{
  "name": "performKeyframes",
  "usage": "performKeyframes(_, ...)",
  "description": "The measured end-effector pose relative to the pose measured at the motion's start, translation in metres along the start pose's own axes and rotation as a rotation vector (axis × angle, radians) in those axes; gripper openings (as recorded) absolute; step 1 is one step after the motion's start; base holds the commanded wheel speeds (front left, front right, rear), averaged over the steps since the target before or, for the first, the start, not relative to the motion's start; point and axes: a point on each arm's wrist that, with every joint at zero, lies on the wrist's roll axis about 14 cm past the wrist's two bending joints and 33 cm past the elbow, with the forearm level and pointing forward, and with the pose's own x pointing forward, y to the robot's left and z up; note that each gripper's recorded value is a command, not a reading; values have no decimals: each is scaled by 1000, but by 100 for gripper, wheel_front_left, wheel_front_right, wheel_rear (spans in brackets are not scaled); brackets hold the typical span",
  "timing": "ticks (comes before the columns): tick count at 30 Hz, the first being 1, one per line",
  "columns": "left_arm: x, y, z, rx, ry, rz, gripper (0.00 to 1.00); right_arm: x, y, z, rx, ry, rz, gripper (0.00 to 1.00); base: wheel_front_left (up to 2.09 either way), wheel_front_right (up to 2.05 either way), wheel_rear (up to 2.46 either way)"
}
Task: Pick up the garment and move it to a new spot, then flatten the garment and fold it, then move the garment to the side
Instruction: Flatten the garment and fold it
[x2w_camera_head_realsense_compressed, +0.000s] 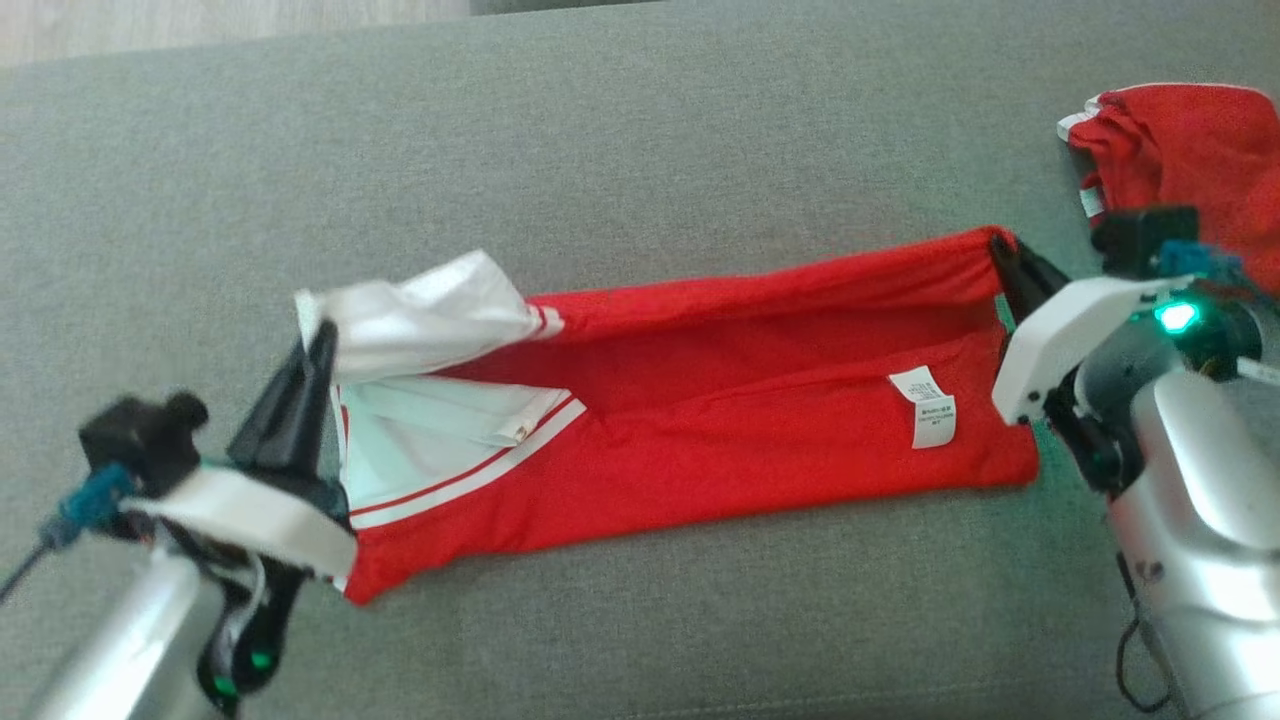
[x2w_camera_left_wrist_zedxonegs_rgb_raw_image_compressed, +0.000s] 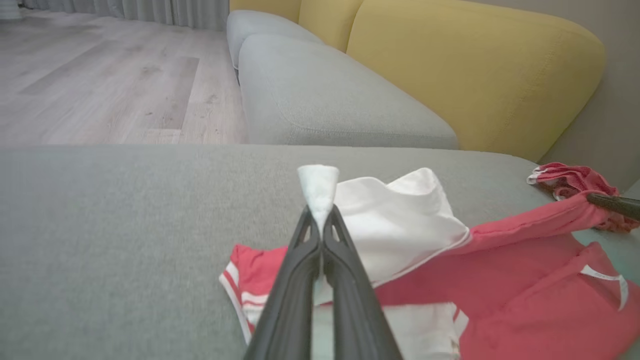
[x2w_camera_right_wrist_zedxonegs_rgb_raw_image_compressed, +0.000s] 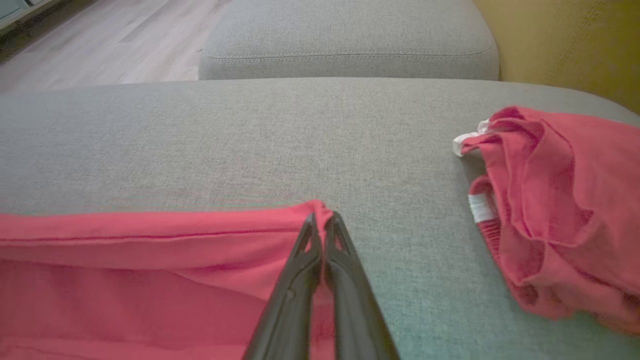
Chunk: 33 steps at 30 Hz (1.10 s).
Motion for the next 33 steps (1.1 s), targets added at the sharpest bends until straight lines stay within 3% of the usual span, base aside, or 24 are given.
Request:
performKeyframes(5,-8,-3,-20,-67,-1,30,0,-8,4,-10,9,-4,8,0,0,0,0)
performKeyframes(6,-8,-4,-22,-85,-8,35,0,-9,4,-12,11,-5,8,22,0,0,0)
performKeyframes(7,-9,-4,-24,-97,-15,39,25,-11,4,-14,14,-6,7,47,0,0,0)
performKeyframes(8,-9,-6,-26,-106,-24,35,49,-13,3,-15,19,-12,1,84,0,0,0)
performKeyframes(9,-9,-7,-27,-115,-35,30,76,-15,2,-16,20,-18,-4,100,0,0,0)
performKeyframes(12,-12,-8,-27,-172,-75,37,100,-21,0,-17,40,-52,-19,100,0,0,0)
performKeyframes(21,-57,13,-45,-230,-99,193,100,-48,-6,-24,97,-118,-70,100,0,0,0)
performKeyframes(28,-87,27,-25,-159,-204,307,100,-63,-15,-22,153,-145,-111,100,0,0,0)
performKeyframes(33,-102,33,-15,-154,-264,376,100,-55,-4,-24,178,-100,-97,100,0,0,0)
